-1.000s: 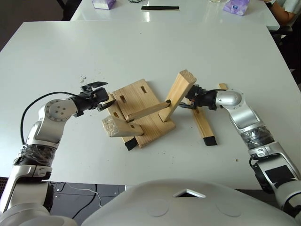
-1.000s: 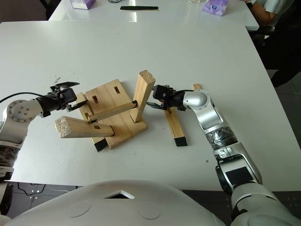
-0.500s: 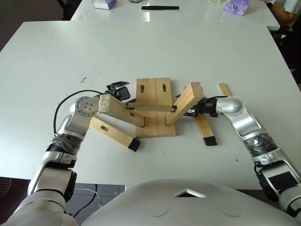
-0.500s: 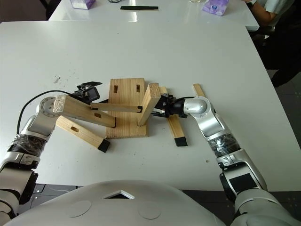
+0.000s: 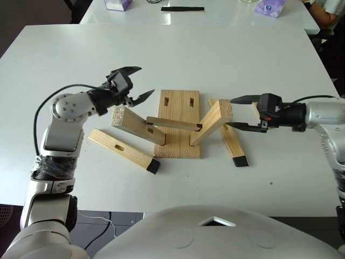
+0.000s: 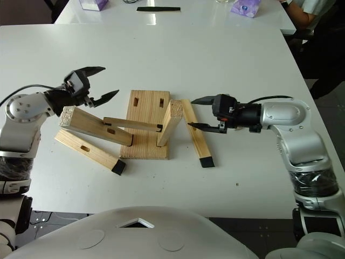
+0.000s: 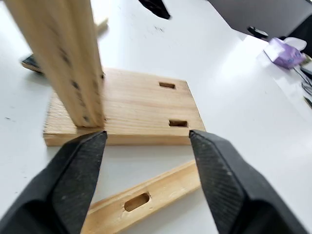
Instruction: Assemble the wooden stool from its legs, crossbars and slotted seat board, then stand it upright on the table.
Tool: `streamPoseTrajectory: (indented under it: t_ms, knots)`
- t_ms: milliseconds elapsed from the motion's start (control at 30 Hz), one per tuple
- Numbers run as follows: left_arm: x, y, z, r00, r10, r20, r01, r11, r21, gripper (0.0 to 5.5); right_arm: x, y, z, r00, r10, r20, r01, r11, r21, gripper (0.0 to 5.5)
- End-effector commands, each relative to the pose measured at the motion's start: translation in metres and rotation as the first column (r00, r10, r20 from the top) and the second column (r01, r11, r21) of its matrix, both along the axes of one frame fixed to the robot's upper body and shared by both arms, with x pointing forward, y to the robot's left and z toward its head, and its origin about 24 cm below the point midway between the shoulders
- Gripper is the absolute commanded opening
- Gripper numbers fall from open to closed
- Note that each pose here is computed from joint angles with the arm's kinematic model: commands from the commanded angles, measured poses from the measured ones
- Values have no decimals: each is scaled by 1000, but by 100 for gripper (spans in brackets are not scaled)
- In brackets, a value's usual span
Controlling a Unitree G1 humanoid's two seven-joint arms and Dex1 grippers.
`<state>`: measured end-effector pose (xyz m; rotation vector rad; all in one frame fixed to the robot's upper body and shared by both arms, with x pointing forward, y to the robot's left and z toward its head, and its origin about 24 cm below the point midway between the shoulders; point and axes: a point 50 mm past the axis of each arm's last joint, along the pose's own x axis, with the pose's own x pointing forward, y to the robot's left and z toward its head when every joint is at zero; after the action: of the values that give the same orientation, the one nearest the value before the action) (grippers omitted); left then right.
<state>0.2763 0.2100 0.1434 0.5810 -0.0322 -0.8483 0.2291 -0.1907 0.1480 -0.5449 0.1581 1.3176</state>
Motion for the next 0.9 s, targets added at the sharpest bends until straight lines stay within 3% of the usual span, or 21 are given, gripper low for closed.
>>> streamPoseTrajectory:
  t_ms: [33, 467, 900]
  knots:
    - [5, -3, 20, 1000, -27, -3, 27, 1000, -16, 377, -3, 10, 13, 994, 75, -80, -71, 996, 56, 382]
    - [2, -12, 57, 976, -196, -94, 193, 980, -37, 377, -15, 29, 47, 963, 181, -199, -124, 955, 271, 382]
    - [-1, -14, 80, 952, -277, -129, 267, 959, -96, 377, -14, 37, 36, 962, 175, -209, -118, 959, 258, 201]
